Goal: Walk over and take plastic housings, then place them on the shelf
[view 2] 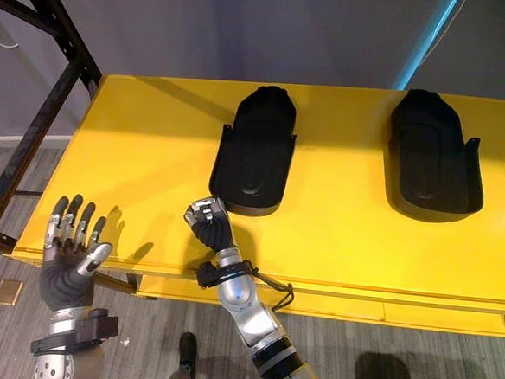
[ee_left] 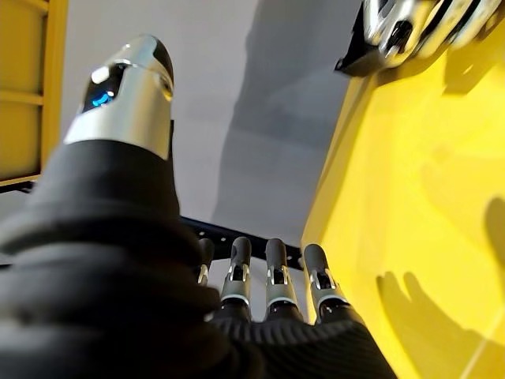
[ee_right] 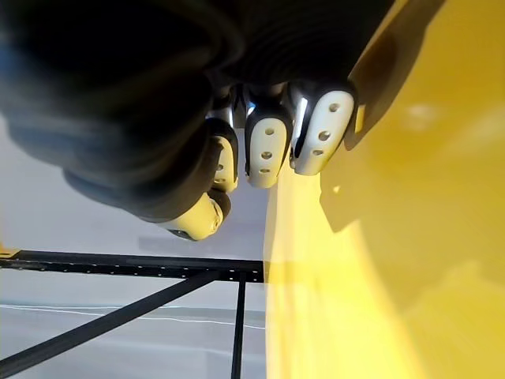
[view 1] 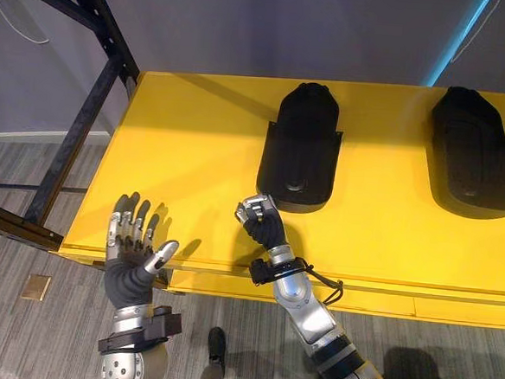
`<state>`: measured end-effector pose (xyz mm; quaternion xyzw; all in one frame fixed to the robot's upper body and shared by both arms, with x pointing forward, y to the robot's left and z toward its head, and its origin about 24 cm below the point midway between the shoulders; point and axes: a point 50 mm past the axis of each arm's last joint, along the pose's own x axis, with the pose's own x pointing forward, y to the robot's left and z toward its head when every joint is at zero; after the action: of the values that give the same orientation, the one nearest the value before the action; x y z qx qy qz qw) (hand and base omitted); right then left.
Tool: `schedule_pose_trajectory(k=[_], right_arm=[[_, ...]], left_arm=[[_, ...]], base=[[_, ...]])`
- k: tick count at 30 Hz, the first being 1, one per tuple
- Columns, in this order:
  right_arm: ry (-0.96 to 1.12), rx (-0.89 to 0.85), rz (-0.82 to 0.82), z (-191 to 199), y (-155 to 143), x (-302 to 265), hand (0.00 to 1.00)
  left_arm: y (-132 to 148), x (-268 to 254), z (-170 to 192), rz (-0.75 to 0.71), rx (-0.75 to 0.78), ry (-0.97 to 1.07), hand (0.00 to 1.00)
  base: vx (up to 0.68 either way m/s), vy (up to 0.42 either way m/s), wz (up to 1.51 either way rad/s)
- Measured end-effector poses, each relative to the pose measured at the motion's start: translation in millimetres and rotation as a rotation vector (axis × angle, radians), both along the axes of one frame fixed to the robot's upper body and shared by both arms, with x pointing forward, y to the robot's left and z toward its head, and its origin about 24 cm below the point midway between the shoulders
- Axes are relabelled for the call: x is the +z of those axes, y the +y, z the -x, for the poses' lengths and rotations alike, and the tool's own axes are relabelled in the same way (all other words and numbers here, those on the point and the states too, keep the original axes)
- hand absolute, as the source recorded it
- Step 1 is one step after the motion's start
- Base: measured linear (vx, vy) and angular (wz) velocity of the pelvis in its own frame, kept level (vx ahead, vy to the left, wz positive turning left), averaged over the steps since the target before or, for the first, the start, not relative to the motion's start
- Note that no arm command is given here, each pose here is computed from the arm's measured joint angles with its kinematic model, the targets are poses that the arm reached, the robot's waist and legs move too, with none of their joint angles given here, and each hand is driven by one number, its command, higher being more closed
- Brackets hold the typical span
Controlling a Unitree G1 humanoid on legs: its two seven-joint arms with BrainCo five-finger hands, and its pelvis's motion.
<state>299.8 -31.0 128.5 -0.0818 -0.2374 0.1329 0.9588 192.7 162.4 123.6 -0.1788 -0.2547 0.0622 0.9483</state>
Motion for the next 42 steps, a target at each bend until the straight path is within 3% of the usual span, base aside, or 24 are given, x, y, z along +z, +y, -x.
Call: schedule_pose_trajectory(k=[5,6,13,18,24,27,32,37,42], right_arm=[[-0.010,-0.084,-0.001,25,-51,-9,1.00],[-0.033,-0.100,-0.027,36,-62,-4,0.00],[-0.034,-0.171,-0.164,92,-114,-2,0.00],[0.093,-0.372,-0.157,128,-154,-27,0.00],[0.311,-0.608,-0.105,127,-193,-83,0.00],[0.382,-0.696,-0.079,138,-209,-98,0.00],[0.415,-0.759,-0.129,174,-199,-94,0.00],[0.358,-0.712,-0.134,147,-189,-87,0.00],[0.453,-0.710,-0.086,139,-189,-111,0.00]], left_arm=[[-6,-2,-1,-0.027,-0.051,0.013,0.00],[-5,-3,-1,-0.030,-0.051,0.019,0.00],[-14,-16,-5,-0.044,-0.103,0.084,0.00],[-16,-21,-5,-0.070,-0.092,0.108,0.00],[2,-33,0,-0.101,0.025,0.167,0.00],[-5,-30,-2,-0.071,0.029,0.155,0.00],[-18,-26,-8,-0.105,-0.022,0.126,0.00],[-17,-22,-11,-0.071,0.006,0.107,0.00],[-9,-26,-12,-0.070,0.044,0.129,0.00]], base=[[0.07,0.002,-0.12],[0.05,0.005,-0.30],[0.02,-0.002,-0.39],[-0.02,-0.004,-0.47],[-0.01,0.038,-1.37],[-0.10,0.240,-1.49],[-0.19,0.244,-1.19],[-0.27,0.201,-1.94],[-0.14,-0.120,-0.95]])
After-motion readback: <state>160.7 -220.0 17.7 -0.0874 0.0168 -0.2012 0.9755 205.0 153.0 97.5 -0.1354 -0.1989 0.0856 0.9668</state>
